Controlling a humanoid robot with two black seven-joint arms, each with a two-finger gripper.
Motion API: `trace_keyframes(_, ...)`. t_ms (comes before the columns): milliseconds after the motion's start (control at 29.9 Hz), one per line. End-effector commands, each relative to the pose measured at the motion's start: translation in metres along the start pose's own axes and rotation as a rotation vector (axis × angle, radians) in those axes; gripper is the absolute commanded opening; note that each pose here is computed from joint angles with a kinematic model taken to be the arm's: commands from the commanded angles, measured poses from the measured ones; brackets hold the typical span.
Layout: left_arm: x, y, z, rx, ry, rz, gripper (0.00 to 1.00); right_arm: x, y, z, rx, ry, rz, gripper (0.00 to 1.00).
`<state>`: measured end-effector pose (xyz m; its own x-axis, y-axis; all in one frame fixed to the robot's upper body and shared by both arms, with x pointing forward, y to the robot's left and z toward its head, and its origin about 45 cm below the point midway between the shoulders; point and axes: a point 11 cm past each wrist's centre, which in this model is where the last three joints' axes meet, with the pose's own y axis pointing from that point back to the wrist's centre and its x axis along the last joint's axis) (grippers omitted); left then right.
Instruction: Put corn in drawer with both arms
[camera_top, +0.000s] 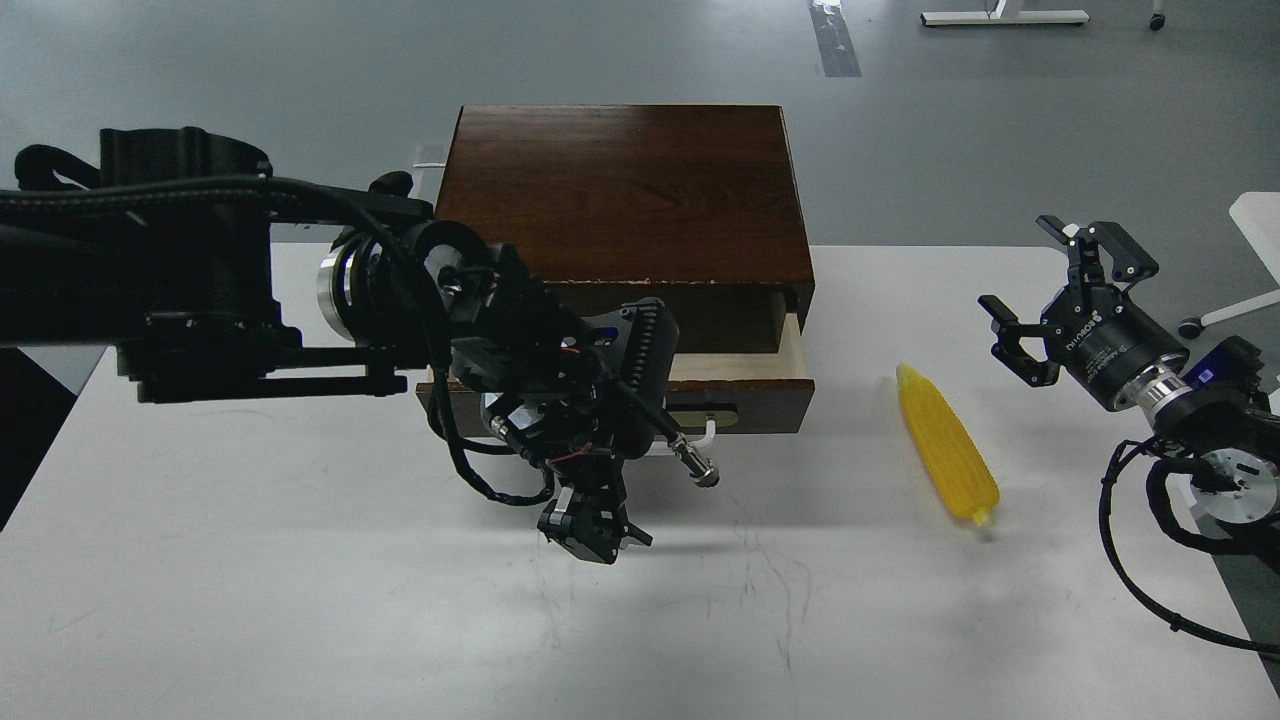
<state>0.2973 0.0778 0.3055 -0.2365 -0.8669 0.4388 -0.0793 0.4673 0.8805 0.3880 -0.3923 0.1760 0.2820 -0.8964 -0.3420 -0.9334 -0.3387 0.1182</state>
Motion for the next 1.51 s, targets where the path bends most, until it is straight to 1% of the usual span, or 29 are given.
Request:
trace_keyframes(0, 0.011, 0.023, 0.002, 0.021, 0.012, 0.074, 0.98, 0.001, 0.001, 0.000, 0.000, 0.000, 0.002, 1.00)
trace_keyframes(33, 0.019, 0.032, 0.001, 0.022, 0.038, 0.118, 0.98, 0.001, 0.001, 0.000, -0.001, 0.000, 0.004, 1.00)
trace_keyframes(67, 0.019, 0.032, 0.001, 0.022, 0.038, 0.119, 0.98, 0.001, 0.001, 0.000, -0.001, 0.000, 0.004, 1.00)
trace_keyframes(167, 0.044, 0.061, -0.007, -0.007, 0.185, 0.296, 0.98, 0.003, 0.002, -0.001, -0.001, 0.005, 0.006, 1.00)
trace_keyframes(201, 0.055, 0.074, -0.009, -0.039, 0.261, 0.381, 0.98, 0.003, 0.003, -0.001, -0.002, 0.005, 0.008, 1.00)
trace_keyframes(234, 0.057, 0.085, -0.017, -0.055, 0.351, 0.448, 0.98, 0.004, 0.003, -0.001, -0.003, 0.005, 0.008, 1.00)
trace_keyframes(301, 0.055, 0.096, -0.027, -0.070, 0.456, 0.515, 0.98, 0.004, 0.004, 0.001, -0.005, 0.004, 0.010, 1.00)
trace_keyframes(368, 0.042, 0.110, -0.043, -0.099, 0.642, 0.622, 0.98, 0.005, 0.005, 0.000, -0.005, 0.005, 0.011, 1.00)
trace_keyframes(435, 0.024, 0.137, -0.068, -0.169, 0.934, 0.848, 0.98, 0.007, 0.008, 0.004, -0.013, 0.001, 0.019, 1.00)
trace_keyframes(502, 0.010, 0.149, -0.077, -0.201, 1.064, 0.952, 0.98, 0.012, 0.014, 0.004, -0.017, 0.006, 0.032, 1.00)
trace_keyframes(535, -0.009, 0.162, -0.086, -0.220, 1.190, 1.055, 0.98, 0.017, 0.018, 0.001, -0.018, 0.015, 0.043, 1.00)
trace_keyframes(569, -0.019, 0.170, -0.090, -0.223, 1.244, 1.106, 0.98, 0.018, 0.018, 0.001, -0.019, 0.017, 0.045, 1.00)
trace_keyframes(636, -0.059, 0.191, -0.102, -0.227, 1.433, 1.282, 0.98, 0.019, 0.020, 0.001, -0.021, 0.018, 0.049, 1.00)
trace_keyframes(669, -0.071, 0.195, -0.104, -0.224, 1.477, 1.323, 0.98, 0.019, 0.020, 0.001, -0.021, 0.018, 0.049, 1.00)
trace_keyframes(702, -0.095, 0.198, -0.106, -0.219, 1.565, 1.396, 0.98, 0.020, 0.021, 0.002, -0.024, 0.018, 0.049, 1.00)
trace_keyframes(736, -0.095, 0.198, -0.106, -0.219, 1.566, 1.396, 0.98, 0.020, 0.021, 0.002, -0.024, 0.018, 0.049, 1.00)
trace_keyframes(803, -0.143, 0.203, -0.109, -0.169, 1.711, 1.521, 0.98, 0.019, 0.021, 0.002, -0.025, 0.021, 0.048, 1.00)
trace_keyframes(836, -0.156, 0.203, -0.109, -0.151, 1.743, 1.546, 0.98, 0.019, 0.021, 0.002, -0.025, 0.021, 0.048, 1.00)
trace_keyframes(903, -0.212, 0.188, -0.101, -0.066, 1.896, 1.611, 0.98, 0.019, 0.020, 0.002, -0.026, 0.020, 0.047, 1.00)
trace_keyframes(970, -0.240, 0.179, -0.093, -0.019, 1.967, 1.639, 0.98, 0.019, 0.021, 0.002, -0.025, 0.020, 0.047, 1.00)
trace_keyframes(1004, -0.260, 0.174, -0.086, 0.012, 2.021, 1.673, 0.98, 0.021, 0.022, 0.001, -0.026, 0.025, 0.051, 1.00)
trace_keyframes(1104, -0.290, 0.159, -0.069, 0.033, 2.109, 1.741, 0.98, 0.027, 0.027, -0.005, -0.028, 0.042, 0.063, 1.00)
trace_keyframes(1238, -0.303, 0.146, -0.056, 0.022, 2.151, 1.795, 0.98, 0.024, 0.027, -0.002, -0.054, 0.082, 0.039, 1.00)
trace_keyframes(1305, -0.311, 0.135, -0.050, 0.018, 2.182, 1.819, 0.98, 0.020, 0.027, 0.001, -0.097, 0.146, 0.001, 1.00)
trace_keyframes(1405, -0.335, 0.121, -0.037, 0.074, 2.238, 1.858, 0.98, 0.026, 0.033, -0.008, -0.133, 0.239, -0.017, 1.00)
trace_keyframes(1472, -0.338, 0.115, -0.036, 0.069, 2.247, 1.893, 0.98, 0.027, 0.034, -0.014, -0.141, 0.275, -0.025, 1.00)
